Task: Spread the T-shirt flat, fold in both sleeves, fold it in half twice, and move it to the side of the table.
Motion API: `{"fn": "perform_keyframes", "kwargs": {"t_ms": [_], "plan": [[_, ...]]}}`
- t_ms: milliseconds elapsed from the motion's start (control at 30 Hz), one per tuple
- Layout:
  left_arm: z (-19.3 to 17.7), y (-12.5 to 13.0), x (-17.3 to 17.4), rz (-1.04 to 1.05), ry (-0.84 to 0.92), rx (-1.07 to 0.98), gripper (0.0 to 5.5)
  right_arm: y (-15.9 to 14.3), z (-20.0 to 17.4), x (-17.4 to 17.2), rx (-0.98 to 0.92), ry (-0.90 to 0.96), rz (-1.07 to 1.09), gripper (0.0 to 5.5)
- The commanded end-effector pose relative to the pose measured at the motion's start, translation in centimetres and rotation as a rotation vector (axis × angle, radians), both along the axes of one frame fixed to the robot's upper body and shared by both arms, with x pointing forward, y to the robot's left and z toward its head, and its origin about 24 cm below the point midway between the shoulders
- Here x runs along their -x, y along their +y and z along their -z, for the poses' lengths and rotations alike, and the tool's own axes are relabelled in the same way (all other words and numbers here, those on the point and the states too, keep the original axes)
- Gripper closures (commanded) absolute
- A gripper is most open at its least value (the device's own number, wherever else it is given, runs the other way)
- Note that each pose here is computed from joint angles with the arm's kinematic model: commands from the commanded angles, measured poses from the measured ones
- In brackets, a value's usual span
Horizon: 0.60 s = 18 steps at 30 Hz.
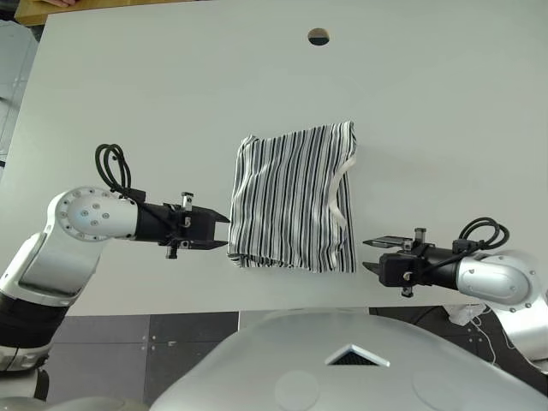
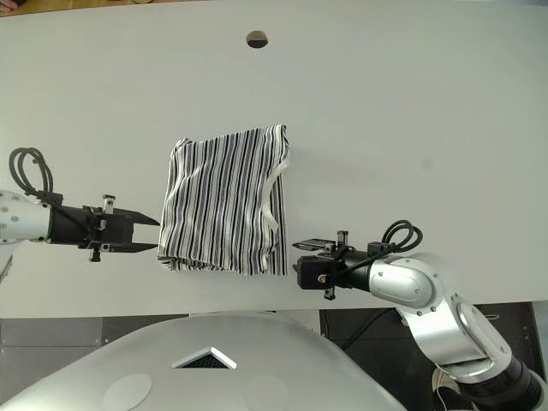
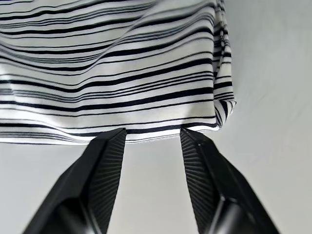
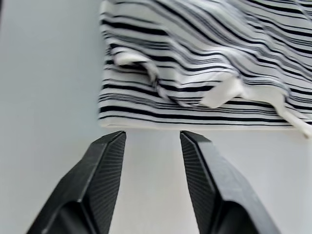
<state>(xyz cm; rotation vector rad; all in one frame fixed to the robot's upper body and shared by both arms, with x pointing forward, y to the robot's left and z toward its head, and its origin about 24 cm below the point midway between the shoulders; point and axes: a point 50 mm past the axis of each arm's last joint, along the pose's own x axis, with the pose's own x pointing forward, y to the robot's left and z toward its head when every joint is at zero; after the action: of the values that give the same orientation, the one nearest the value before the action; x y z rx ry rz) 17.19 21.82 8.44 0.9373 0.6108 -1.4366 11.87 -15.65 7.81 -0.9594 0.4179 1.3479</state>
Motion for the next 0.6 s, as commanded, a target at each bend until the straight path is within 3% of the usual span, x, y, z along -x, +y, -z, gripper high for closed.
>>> {"fn": "perform_keyframes", "kwargs": {"t_ms": [33,200,567,600], "plan": [[1.5,-0.4,0.9,0.057,-0.035,-0.052,3.39,0.1,0.7,-0.1,-0.005,-0.018,-0.01,3.34],[2.5,-2.2,1.9,0.101,-0.029,0.023,3.39,1.5,1.4,-0.3,-0.08,-0.053,-0.024,3.34],[2.8,-2.5,1.6,0.125,-0.065,0.041,3.39,4.0,2.4,-1.6,-0.193,-0.14,-0.032,3.34],[2.8,-2.5,1.5,0.125,-0.068,0.045,3.35,4.0,2.7,-1.6,-0.182,-0.128,-0.039,3.52]]}}
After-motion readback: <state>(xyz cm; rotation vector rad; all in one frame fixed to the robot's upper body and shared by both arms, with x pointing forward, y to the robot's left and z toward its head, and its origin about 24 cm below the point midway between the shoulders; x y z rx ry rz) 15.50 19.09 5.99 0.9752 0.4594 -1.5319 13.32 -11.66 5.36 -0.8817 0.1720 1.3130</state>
